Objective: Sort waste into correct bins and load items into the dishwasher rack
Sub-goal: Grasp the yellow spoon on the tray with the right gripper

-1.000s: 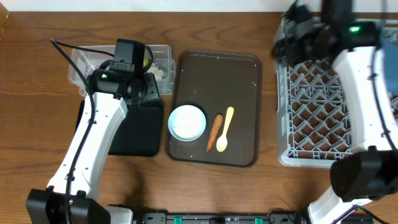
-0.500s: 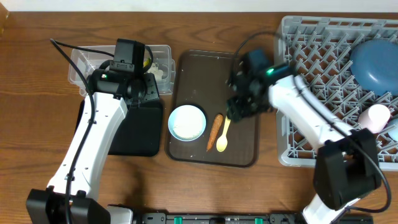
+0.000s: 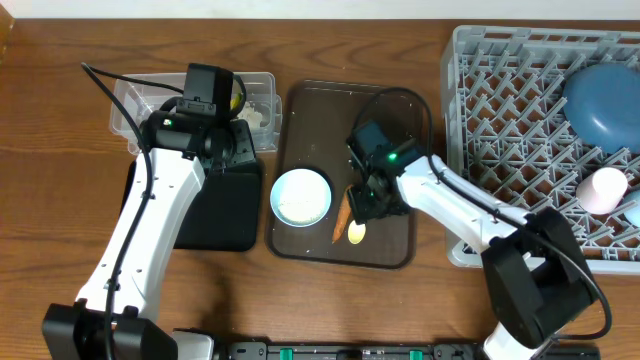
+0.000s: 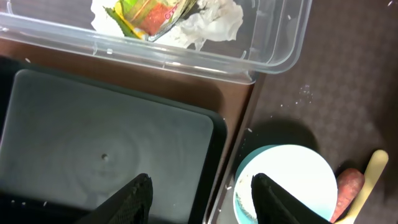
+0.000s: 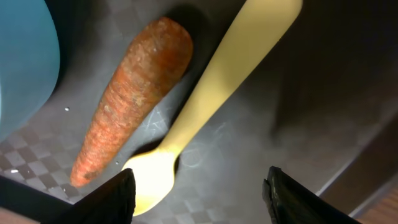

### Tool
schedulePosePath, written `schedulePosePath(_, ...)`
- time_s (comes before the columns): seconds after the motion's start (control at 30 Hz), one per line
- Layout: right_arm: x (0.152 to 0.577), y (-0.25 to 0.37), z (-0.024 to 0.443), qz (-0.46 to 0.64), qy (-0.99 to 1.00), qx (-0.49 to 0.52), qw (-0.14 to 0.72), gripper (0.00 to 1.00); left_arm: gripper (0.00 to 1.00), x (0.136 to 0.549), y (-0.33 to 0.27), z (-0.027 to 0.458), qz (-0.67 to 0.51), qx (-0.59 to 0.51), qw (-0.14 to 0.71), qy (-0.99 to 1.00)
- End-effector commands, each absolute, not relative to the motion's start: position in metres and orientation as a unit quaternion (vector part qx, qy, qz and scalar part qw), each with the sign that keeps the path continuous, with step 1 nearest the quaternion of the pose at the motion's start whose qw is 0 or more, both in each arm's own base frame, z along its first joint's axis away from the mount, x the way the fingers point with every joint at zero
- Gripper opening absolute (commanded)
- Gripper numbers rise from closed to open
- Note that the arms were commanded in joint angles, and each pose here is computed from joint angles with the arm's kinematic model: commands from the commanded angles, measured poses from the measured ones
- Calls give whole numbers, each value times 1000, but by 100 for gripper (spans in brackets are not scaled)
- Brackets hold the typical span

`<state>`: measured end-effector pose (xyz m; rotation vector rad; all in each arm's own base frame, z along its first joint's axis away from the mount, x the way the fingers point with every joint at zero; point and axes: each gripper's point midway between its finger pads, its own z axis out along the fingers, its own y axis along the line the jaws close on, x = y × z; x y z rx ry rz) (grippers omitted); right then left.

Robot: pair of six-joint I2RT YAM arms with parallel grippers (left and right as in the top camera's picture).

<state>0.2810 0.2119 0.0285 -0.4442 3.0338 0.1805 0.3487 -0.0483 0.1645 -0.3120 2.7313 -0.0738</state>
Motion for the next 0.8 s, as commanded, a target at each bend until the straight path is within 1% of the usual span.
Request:
schedulePosePath(0.0, 278, 210, 24, 39, 992, -114, 39, 65, 54, 350, -45, 167, -21, -113, 197, 974)
schedulePosePath(0.1, 279, 207, 18, 22, 993, -112, 43, 65, 54, 349, -45, 167, -20, -113, 196, 974)
schedulePosePath(0.23, 275, 205, 4, 12, 993, -112, 24, 65, 54, 349, -45, 167, -20, -113, 196, 974)
schedulePosePath(0.5, 269, 196, -20, -11, 994, -109, -9, 61, 54, 349, -45, 167, -20, -113, 196, 974)
schedulePosePath(0.67, 272, 184, -20, -33, 993, -109, -6, 56, 54, 349, -45, 167, -20, -113, 196, 974)
schedulePosePath(0.77, 273, 180, -20, -36, 993, -110, -10, 49, 54, 349, -45, 167, -20, -113, 196, 974)
